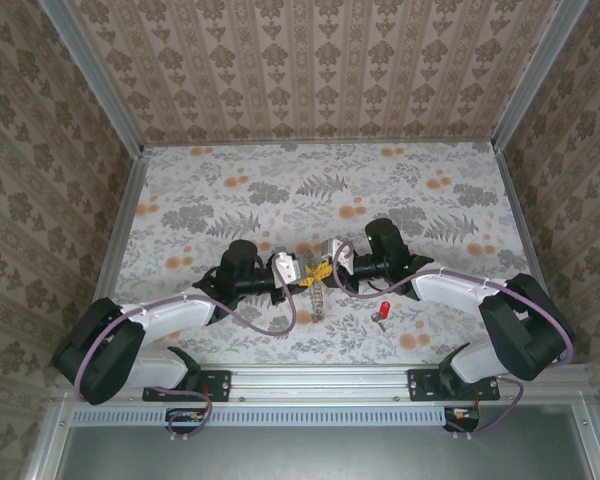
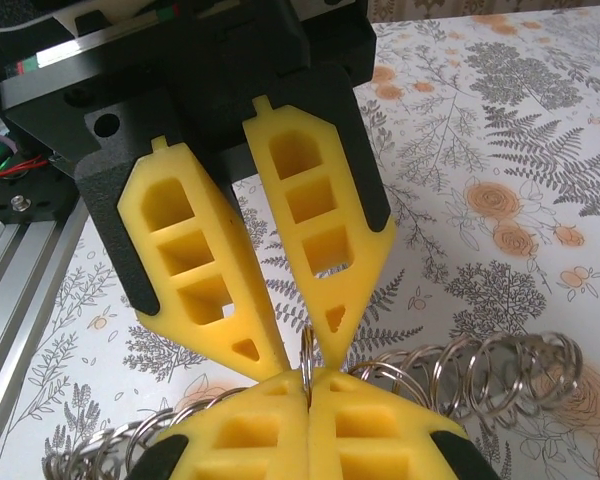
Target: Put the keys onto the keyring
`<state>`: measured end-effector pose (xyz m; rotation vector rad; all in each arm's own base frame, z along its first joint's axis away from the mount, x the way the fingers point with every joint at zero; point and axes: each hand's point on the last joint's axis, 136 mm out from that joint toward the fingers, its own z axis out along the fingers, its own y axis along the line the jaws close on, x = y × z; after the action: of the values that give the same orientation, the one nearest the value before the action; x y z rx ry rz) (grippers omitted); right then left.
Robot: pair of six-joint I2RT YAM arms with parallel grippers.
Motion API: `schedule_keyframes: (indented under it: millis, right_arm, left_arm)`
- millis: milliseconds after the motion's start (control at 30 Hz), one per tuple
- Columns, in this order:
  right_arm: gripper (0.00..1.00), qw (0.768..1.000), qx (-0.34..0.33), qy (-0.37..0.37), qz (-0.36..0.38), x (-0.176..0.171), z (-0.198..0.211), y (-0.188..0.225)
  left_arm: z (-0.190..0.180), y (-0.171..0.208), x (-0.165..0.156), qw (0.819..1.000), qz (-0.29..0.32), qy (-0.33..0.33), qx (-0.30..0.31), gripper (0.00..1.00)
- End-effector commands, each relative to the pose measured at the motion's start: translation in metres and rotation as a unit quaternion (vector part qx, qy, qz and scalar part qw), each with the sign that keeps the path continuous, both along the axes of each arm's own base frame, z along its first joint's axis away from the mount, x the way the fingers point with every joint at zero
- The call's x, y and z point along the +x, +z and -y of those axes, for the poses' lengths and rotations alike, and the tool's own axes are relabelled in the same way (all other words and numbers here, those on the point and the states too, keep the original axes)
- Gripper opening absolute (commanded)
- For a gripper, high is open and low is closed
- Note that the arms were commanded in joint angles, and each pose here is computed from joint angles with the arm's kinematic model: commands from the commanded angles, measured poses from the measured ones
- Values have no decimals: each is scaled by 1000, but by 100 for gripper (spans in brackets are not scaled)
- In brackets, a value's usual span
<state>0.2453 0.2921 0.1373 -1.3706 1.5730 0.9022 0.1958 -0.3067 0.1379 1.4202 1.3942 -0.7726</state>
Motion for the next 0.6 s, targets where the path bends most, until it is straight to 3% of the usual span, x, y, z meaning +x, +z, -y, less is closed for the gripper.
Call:
schedule_keyframes:
  millis: [0,200,300,400,567]
  right_arm:
    - [0,1000,16,13,2,-1,-3,7]
    - [0,1000,14,10,-2,-1,-2,6]
    - [5,1000,8,7,-4,-1,0,6]
    - [14,1000,-9,-4,2,-1,5,1]
    - [18,999,-42,-15,17,0,13,-15]
  left_arm:
    - [8,14,-1,1000,9,-13,-19,16]
    - [9,15,-2,1000,8,-15,-18,7]
    - [9,15,0,1000,10,-11,-17,0]
    - [8,14,1,1000,13,-8,-17,0]
    - [6,15,1,1000,20,-3,-21,0]
